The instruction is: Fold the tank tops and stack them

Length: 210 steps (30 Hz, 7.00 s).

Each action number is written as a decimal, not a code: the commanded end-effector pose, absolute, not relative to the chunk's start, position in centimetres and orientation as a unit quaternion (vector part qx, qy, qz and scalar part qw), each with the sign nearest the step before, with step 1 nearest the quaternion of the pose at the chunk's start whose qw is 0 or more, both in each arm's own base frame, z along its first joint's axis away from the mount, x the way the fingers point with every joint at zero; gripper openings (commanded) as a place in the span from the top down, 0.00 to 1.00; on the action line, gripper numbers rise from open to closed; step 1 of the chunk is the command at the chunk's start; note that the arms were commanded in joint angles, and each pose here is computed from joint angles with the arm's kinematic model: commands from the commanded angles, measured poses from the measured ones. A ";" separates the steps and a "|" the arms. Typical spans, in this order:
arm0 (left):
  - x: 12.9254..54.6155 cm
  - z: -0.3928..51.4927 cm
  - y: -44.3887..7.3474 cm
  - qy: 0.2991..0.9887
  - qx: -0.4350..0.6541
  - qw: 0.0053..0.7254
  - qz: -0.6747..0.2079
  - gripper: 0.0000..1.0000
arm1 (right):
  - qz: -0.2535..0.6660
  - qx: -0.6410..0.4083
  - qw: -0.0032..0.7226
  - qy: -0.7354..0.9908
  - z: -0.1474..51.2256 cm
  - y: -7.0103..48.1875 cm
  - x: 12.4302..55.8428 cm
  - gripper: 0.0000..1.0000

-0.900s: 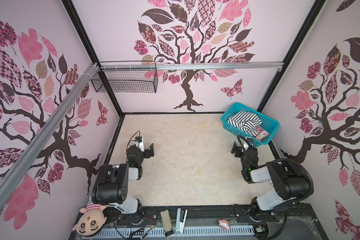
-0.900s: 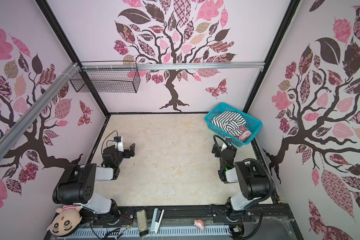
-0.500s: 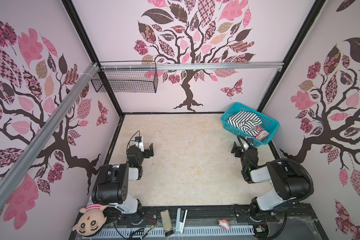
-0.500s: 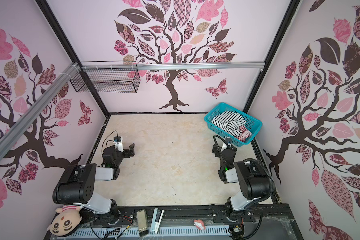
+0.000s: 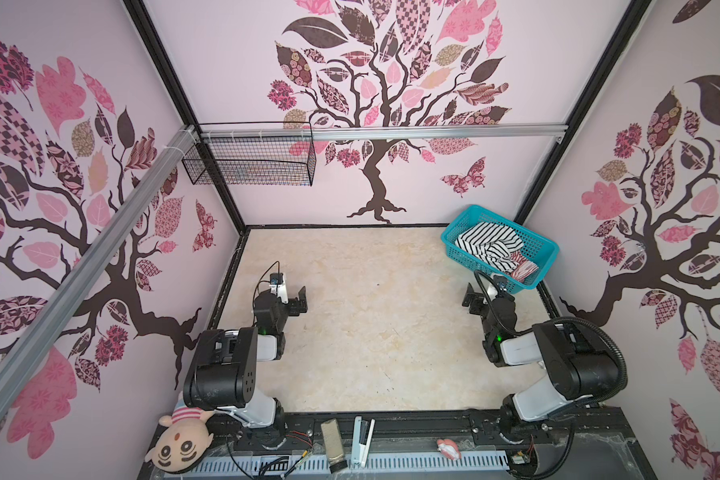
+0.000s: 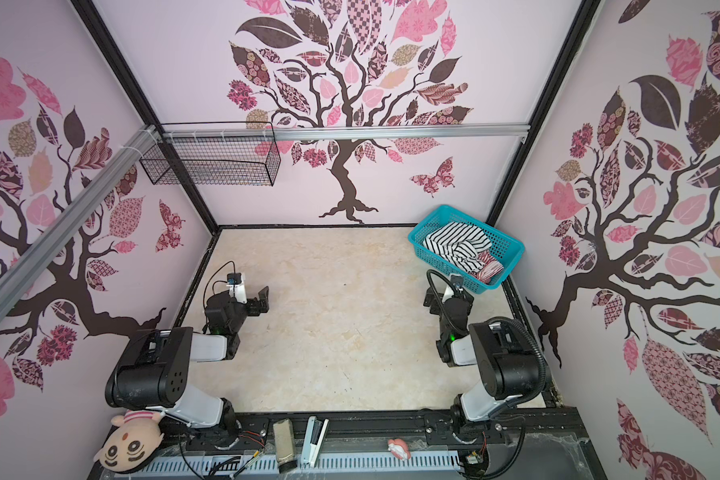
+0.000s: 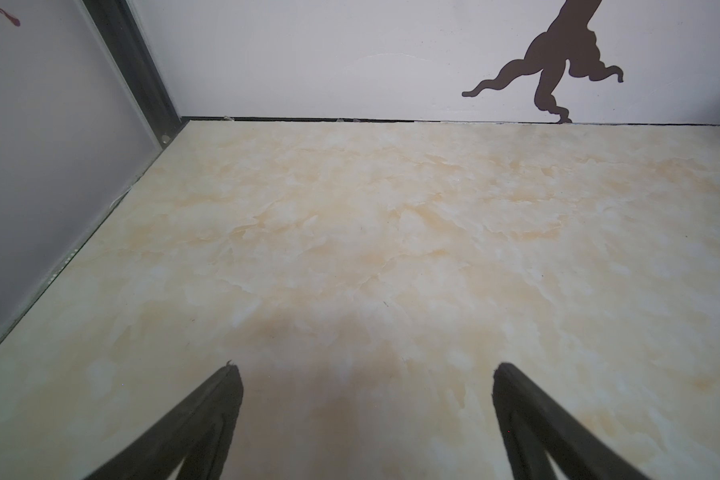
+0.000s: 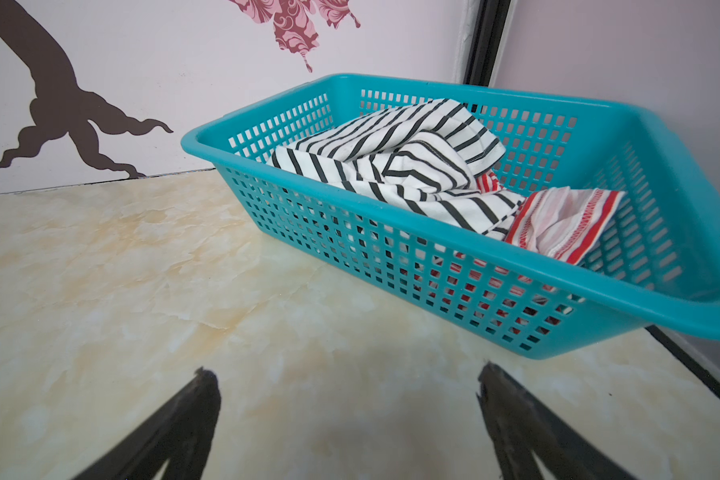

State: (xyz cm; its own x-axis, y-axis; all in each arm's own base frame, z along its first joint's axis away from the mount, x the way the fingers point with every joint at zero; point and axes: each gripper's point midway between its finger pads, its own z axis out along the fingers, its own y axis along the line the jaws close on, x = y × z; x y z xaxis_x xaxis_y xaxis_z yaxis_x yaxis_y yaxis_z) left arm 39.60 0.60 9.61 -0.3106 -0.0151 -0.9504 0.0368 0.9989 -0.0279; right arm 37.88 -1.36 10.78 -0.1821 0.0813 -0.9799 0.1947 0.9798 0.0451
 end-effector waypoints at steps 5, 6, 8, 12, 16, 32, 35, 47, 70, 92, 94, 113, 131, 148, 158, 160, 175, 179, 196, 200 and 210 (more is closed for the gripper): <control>40.0 10.2 0.5 0.805 0.007 0.592 -0.023 0.02 | -0.039 0.085 0.657 0.748 12.2 -1.2 37.8 0.00; 39.8 10.2 0.5 0.803 0.008 0.595 -0.024 0.02 | -0.036 0.079 0.667 0.740 12.8 -1.0 37.4 0.00; 39.4 11.1 0.6 0.789 0.006 0.614 -0.028 0.02 | -0.039 0.076 0.679 0.729 14.2 -0.8 36.4 0.00; 39.0 14.0 0.7 0.804 0.003 0.594 -0.034 0.02 | -0.011 0.104 0.613 0.783 15.4 -0.4 36.9 0.00; 39.5 14.1 1.7 0.875 -0.024 0.483 -0.030 0.02 | 0.003 0.244 0.559 0.792 18.4 -2.4 36.9 0.00; 36.7 15.0 -4.1 0.951 0.067 0.254 -0.160 0.20 | 0.052 0.384 0.333 0.860 20.8 -13.3 51.1 0.03; 35.1 14.7 -5.2 0.948 0.105 0.263 -0.147 0.21 | 0.055 0.369 0.312 0.874 18.1 -13.6 53.6 0.07; 31.2 12.1 -6.4 0.951 0.134 0.234 -0.150 0.22 | 0.037 0.378 0.286 0.880 12.5 -17.3 58.0 0.11; 31.9 11.3 -6.3 0.955 0.119 0.228 -0.151 0.24 | 0.079 0.378 0.310 0.869 13.6 -18.3 59.0 0.95; 32.9 13.9 -6.3 0.943 0.120 0.273 -0.147 0.26 | 0.169 0.167 0.566 0.789 46.5 4.1 46.0 1.00; 33.1 13.9 -6.3 0.942 0.119 0.276 -0.147 0.26 | 0.220 0.122 0.594 0.764 50.9 7.7 42.9 1.00; 34.0 15.1 -6.3 0.937 0.113 0.294 -0.147 0.25 | 0.399 -0.001 0.472 0.786 45.9 26.8 41.7 1.00; 33.0 7.2 -11.7 0.939 0.296 0.175 -0.003 0.32 | 0.203 0.069 0.384 0.898 26.7 19.7 38.3 1.00; 46.2 4.6 -12.1 0.914 0.310 0.181 0.190 0.93 | 0.347 -0.075 0.313 0.881 29.9 26.5 27.3 1.00; 49.2 17.0 -10.2 0.936 0.168 0.308 0.045 0.51 | 0.337 -0.028 0.366 0.867 31.5 27.3 32.9 1.00; 46.4 17.1 -11.0 0.935 0.192 0.299 0.013 0.49 | 0.303 0.010 0.356 0.884 28.8 25.8 35.6 1.00; 28.3 11.1 -21.6 0.839 0.466 0.278 -0.030 0.40 | 0.146 0.075 0.296 0.941 14.8 20.0 41.2 1.00; 25.7 10.3 -25.1 0.804 0.527 0.272 -0.036 0.38 | 0.147 0.081 0.284 0.944 13.7 19.4 40.8 1.00; 26.4 3.0 -30.8 0.777 0.579 0.240 0.049 0.38 | 0.152 0.094 0.277 0.944 13.1 17.9 39.2 1.00; 25.7 2.6 -30.2 0.777 0.587 0.222 0.045 0.69 | 0.150 0.094 0.277 0.944 13.1 17.6 38.9 1.00; 22.5 14.8 -25.7 0.790 0.529 0.229 -0.208 1.00 | 0.171 0.074 0.281 0.941 15.6 17.5 37.1 1.00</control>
